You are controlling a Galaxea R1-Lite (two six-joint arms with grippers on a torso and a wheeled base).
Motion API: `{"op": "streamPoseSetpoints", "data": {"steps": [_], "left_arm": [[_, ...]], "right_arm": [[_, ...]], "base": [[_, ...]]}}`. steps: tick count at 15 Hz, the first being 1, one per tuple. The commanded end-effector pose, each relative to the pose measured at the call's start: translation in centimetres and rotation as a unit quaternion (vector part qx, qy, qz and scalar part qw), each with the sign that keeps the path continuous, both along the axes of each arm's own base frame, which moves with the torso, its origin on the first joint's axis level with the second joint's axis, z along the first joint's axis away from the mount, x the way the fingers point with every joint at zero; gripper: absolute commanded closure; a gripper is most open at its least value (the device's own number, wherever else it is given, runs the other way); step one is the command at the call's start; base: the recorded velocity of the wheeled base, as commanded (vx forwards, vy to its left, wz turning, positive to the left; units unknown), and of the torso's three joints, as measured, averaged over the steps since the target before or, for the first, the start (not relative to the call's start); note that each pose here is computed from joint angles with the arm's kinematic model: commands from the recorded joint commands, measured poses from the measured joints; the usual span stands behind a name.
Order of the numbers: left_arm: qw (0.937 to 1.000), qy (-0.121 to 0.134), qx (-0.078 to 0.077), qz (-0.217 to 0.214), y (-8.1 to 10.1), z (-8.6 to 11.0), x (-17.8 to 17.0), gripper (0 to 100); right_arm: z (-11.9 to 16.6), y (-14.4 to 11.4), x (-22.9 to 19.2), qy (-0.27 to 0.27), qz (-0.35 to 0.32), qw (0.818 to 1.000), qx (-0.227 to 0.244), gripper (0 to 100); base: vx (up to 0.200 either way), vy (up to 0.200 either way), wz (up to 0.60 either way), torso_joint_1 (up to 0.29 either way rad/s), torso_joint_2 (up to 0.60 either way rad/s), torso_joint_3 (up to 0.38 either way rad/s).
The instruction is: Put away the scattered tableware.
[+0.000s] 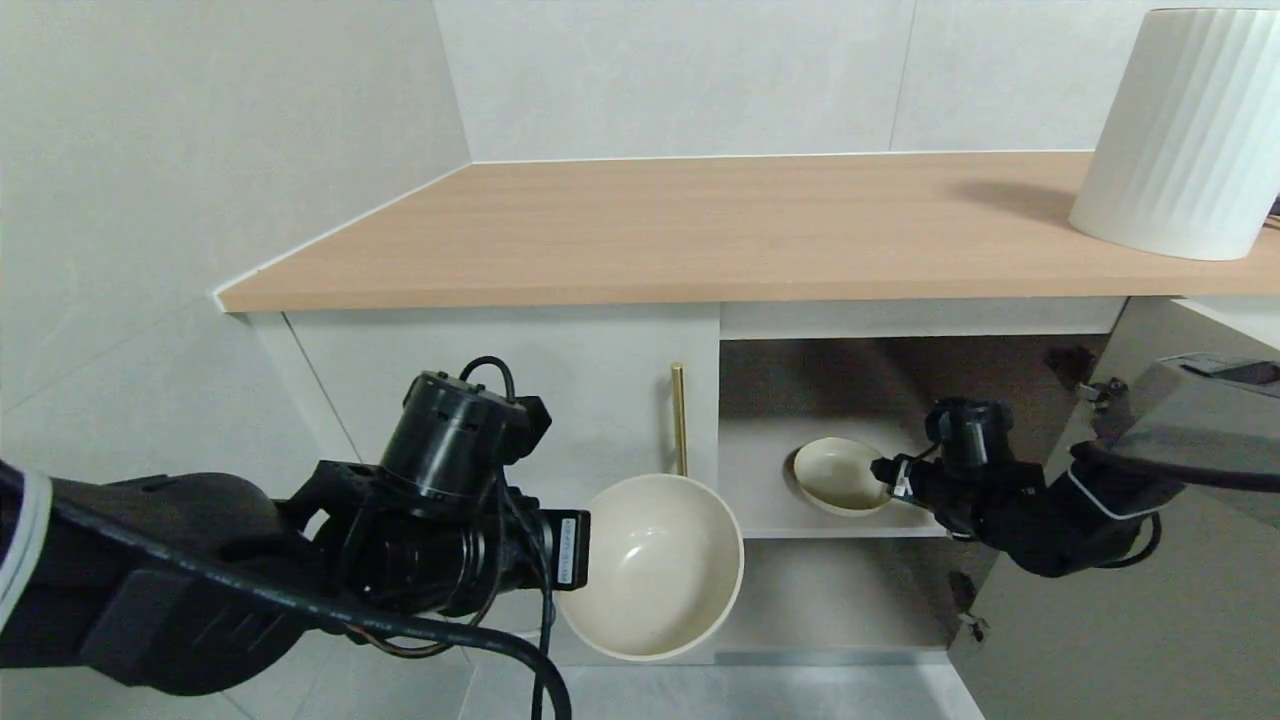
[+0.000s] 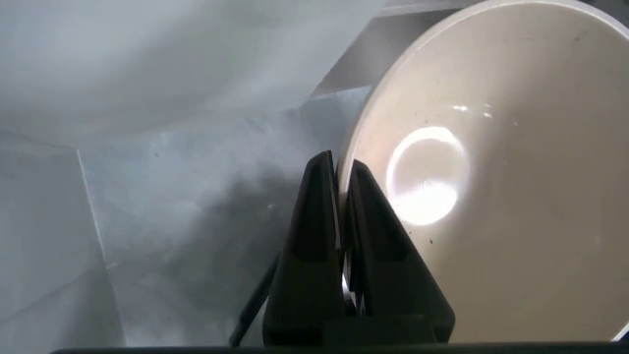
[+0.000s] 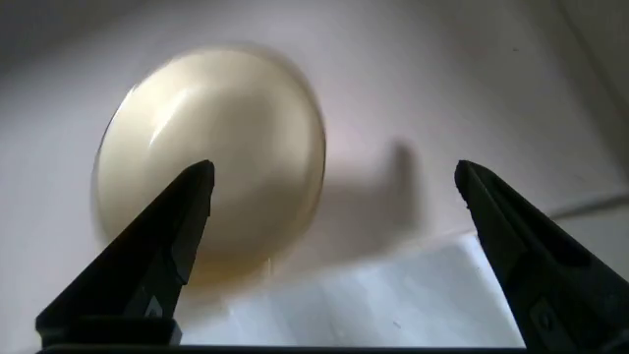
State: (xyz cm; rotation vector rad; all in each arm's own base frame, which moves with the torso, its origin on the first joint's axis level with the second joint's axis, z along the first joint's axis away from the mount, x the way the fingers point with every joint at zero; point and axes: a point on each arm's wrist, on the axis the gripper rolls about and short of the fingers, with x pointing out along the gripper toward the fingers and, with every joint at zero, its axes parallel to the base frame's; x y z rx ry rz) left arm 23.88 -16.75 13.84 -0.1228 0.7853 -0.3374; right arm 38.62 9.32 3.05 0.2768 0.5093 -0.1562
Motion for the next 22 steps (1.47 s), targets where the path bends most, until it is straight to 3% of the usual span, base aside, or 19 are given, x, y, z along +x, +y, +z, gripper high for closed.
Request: {"op": "streamPoseSetpoints", "data": {"steps": [1,2,3,5,7,9,14,18,22], "left_arm": [[0.999,-0.004,0.043,-0.016,-2.5,-1.3,-0.5,100],[0.9976,-0.014,0.066,-0.012,-3.0,-1.6,-0.8,100],[0.9969,-0.023,0.075,-0.007,-3.3,-1.6,-1.1,100],[0.9964,-0.032,0.077,-0.012,-3.7,-1.2,-1.7,100],[0.996,-0.029,0.084,-0.014,-3.8,-1.3,-2.0,100],[0.9953,-0.02,0.093,-0.015,-3.8,-1.5,-2.2,100],[0.9948,-0.014,0.099,-0.022,-4.2,-2.0,-2.4,100],[0.9949,-0.014,0.098,-0.021,-4.2,-2.0,-2.4,100],[0.995,-0.014,0.097,-0.022,-4.3,-1.9,-2.4,100]], "right_arm": [[4.6,1.4,-4.1,-0.021,0.065,0.998,-0.009,0],[6.6,2.5,-5.9,-0.017,0.099,0.995,-0.005,0],[8.8,3.3,-7.7,-0.008,0.132,0.991,-0.001,0],[13.5,5.1,-10.9,-0.001,0.215,0.976,0.022,0],[15.5,6.7,-14.7,0.03,0.31,0.949,0.043,0],[14.7,8.2,-16.8,0.06,0.371,0.926,0.049,0],[12.6,11.0,-18.3,0.098,0.415,0.904,0.029,0],[9.2,13.1,-17.8,0.123,0.376,0.917,-0.05,0],[9.0,13.7,-17.4,0.103,0.374,0.921,-0.043,0]], "base": [[0.0,0.0,0.0,0.0,0.0,0.0],[0.0,0.0,0.0,0.0,0.0,0.0],[0.0,0.0,0.0,0.0,0.0,0.0],[0.0,0.0,0.0,0.0,0.0,0.0],[0.0,0.0,0.0,0.0,0.0,0.0],[0.0,0.0,0.0,0.0,0.0,0.0],[0.0,0.0,0.0,0.0,0.0,0.0],[0.0,0.0,0.0,0.0,0.0,0.0],[0.0,0.0,0.0,0.0,0.0,0.0]]}}
